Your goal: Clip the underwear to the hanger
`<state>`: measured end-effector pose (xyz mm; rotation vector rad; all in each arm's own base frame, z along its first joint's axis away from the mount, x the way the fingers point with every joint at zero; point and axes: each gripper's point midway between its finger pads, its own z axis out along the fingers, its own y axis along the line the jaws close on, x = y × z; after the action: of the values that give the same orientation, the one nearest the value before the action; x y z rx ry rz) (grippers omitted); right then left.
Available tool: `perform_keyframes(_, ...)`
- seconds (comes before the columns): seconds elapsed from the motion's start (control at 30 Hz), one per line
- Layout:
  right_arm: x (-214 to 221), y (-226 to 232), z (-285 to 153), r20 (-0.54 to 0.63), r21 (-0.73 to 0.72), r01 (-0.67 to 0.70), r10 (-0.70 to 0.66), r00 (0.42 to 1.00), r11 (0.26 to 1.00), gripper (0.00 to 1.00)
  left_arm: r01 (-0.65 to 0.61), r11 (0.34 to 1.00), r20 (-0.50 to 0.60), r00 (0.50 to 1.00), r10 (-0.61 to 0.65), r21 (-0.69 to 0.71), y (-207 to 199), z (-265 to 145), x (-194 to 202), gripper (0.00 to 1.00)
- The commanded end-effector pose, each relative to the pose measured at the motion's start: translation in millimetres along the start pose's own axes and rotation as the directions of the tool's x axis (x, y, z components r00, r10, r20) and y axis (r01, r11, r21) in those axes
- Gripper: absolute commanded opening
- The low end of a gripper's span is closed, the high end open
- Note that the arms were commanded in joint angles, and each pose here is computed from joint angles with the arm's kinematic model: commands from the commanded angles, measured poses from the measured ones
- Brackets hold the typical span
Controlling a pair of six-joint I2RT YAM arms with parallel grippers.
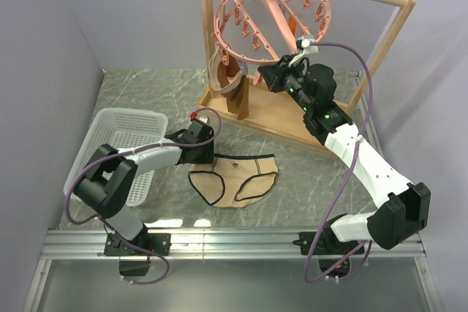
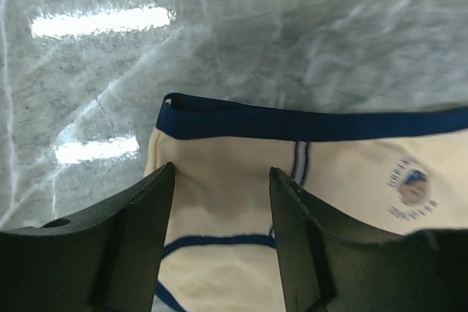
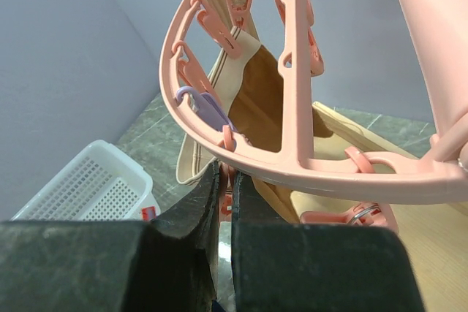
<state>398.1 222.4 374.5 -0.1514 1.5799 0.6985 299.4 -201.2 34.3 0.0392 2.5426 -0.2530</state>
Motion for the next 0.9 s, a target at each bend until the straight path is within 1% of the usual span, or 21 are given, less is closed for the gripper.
perform_keyframes(0.0,-30,6,-3,0.090,-0.013,0.029,-0.028,0.996,1.000,0.00,0.015,0.999,0.007,1.000,-0.015,-0.041,2,10,-8,0.60)
perform_keyframes(0.1,-29,5,-5,0.090,-0.009,0.030,-0.029,0.996,1.000,0.00,0.016,0.999,-0.022,1.000,-0.017,-0.048,2,18,-2,0.59)
perform_keyframes(0.17,-29,4,-5,0.090,-0.008,0.030,-0.029,0.996,1.000,0.00,0.013,0.998,-0.052,0.999,-0.016,-0.062,5,26,7,0.56)
perform_keyframes(0.2,-28,5,-5,0.089,-0.011,0.029,-0.028,0.996,1.000,0.00,0.007,0.998,-0.063,0.998,-0.011,-0.062,5,28,10,0.53)
perform_keyframes(0.23,-28,3,-5,0.090,-0.006,0.027,-0.026,0.996,1.000,0.00,-0.003,0.998,-0.071,0.997,-0.001,-0.061,6,31,13,0.42)
perform_keyframes(0.3,-28,4,-5,0.090,-0.007,0.025,-0.025,0.996,1.000,0.00,-0.028,0.998,-0.091,0.996,0.022,-0.063,9,37,22,0.26)
perform_keyframes(0.33,-29,3,-5,0.096,-0.005,0.027,-0.027,0.995,1.000,0.00,-0.043,0.997,-0.094,0.995,0.037,-0.061,10,39,24,0.15)
perform_keyframes(0.37,-28,3,-5,0.093,-0.004,0.027,-0.026,0.995,1.000,0.00,-0.049,0.998,-0.084,0.995,0.045,-0.049,8,41,21,0.09)
perform_keyframes(0.4,-27,2,-5,0.091,-0.004,0.025,-0.025,0.996,1.000,0.00,-0.057,0.998,-0.077,0.995,0.055,-0.028,4,41,19,0.00)
perform_keyframes(0.43,-27,2,-5,0.090,-0.005,0.024,-0.023,0.996,1.000,0.00,-0.067,0.998,-0.061,0.996,0.066,-0.014,1,40,15,0.00)
perform_keyframes(0.47,-26,3,-5,0.088,-0.006,0.020,-0.020,0.996,1.000,0.00,-0.065,0.998,0.008,0.998,0.065,0.027,-8,34,-1,0.00)
perform_keyframes(0.53,-25,3,-5,0.087,-0.008,0.018,-0.017,0.996,1.000,0.00,-0.108,0.991,0.098,0.990,0.099,0.083,-21,23,-19,0.00)
perform_keyframes(0.6,-24,3,-5,0.085,-0.009,0.017,-0.017,0.996,1.000,0.00,-0.133,0.976,0.222,0.971,0.092,0.175,-41,3,-42,0.00)
perform_keyframes(0.63,-24,3,-5,0.085,-0.009,0.014,-0.014,0.996,1.000,0.00,-0.156,0.967,0.261,0.960,0.101,0.200,-46,-5,-49,0.00)
perform_keyframes(0.67,-26,4,-5,0.089,-0.012,0.017,-0.015,0.996,1.000,0.00,-0.182,0.950,0.302,0.948,0.101,0.253,-55,-19,-54,0.00)
perform_keyframes(0.7,-25,4,-4,0.090,-0.014,0.015,-0.014,0.996,1.000,0.00,-0.211,0.932,0.371,0.924,0.092,0.293,-66,-31,-67,0.00)
perform_keyframes(0.77,-25,4,-4,0.089,-0.015,0.014,-0.013,0.996,1.000,0.00,-0.284,0.896,0.453,0.885,0.108,0.341,-79,-53,-72,0.00)
perform_keyframes(0.8,-26,4,-4,0.093,-0.015,0.013,-0.011,0.996,1.000,0.00,-0.324,0.877,0.510,0.853,0.109,0.355,-86,-64,-80,0.00)
perform_keyframes(0.83,-26,4,-4,0.093,-0.015,0.010,-0.008,0.996,1.000,0.00,-0.353,0.859,0.553,0.827,0.100,0.372,-92,-78,-85,0.00)
perform_keyframes(0.87,-24,3,-4,0.089,-0.013,0.006,-0.005,0.996,1.000,0.00,-0.372,0.845,0.575,0.812,0.097,0.383,-96,-84,-87,0.00)
